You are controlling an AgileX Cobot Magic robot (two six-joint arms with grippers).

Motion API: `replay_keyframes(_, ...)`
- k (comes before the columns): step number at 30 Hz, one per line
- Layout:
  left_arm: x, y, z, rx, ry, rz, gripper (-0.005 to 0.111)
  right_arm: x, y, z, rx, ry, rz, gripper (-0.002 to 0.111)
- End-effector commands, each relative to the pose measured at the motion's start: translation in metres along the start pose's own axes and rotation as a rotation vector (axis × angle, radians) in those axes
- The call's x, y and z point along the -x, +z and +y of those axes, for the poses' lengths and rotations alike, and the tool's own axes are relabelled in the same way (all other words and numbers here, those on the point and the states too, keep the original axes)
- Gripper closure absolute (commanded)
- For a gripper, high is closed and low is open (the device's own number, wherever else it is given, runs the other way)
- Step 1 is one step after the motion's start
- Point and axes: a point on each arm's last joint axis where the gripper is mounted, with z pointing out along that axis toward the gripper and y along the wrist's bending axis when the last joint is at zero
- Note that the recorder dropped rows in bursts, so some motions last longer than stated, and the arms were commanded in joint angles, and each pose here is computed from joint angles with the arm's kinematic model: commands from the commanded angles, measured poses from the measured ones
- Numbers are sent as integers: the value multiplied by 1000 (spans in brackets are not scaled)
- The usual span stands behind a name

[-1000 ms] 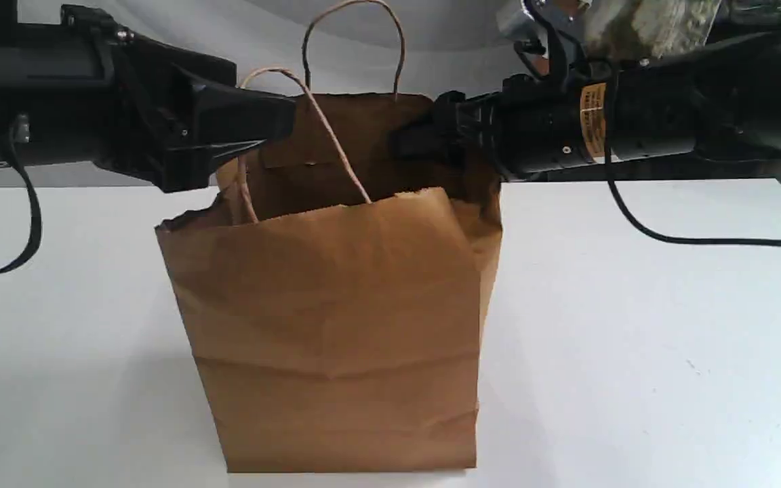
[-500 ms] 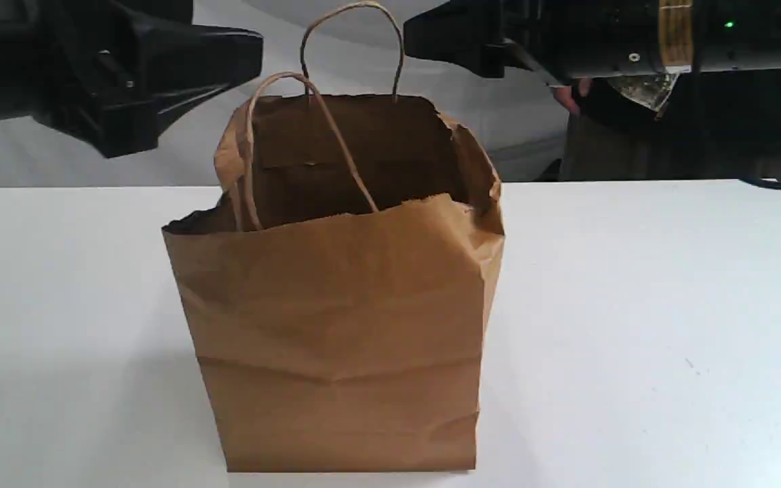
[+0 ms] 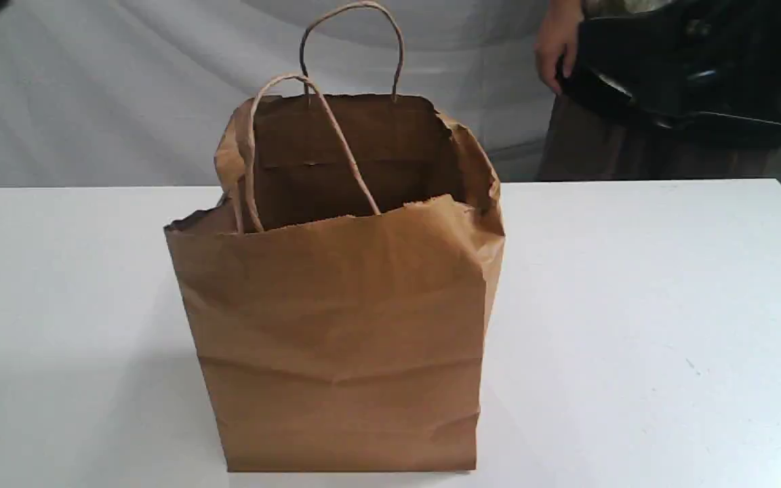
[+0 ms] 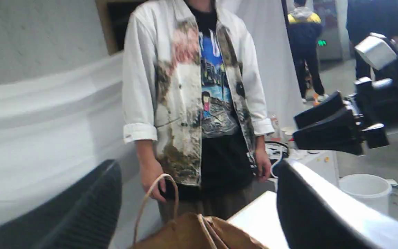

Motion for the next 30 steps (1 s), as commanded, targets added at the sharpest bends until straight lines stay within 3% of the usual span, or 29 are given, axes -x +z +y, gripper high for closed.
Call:
replay_keyframes(1, 1, -33, -6, 95, 15, -83, 43, -3, -38, 7, -40, -18, -70, 37)
replay_keyframes(13, -5, -115, -44, 101, 55, -366, 43, -32, -130, 30, -71, -63, -283, 37)
replay_keyframes(24, -26, -106, -53, -18, 30, -287, 43, -46, -210, 51, -54, -15, -612, 37)
replay_keyframes(28, -47, -100, -50, -2, 23, -192, 43, -43, -212, 59, 58, 46, -607, 37)
replay_keyframes(30, -56, -97, -46, 29, -52, -171, 43, -45, -212, 68, 146, 20, -578, 37)
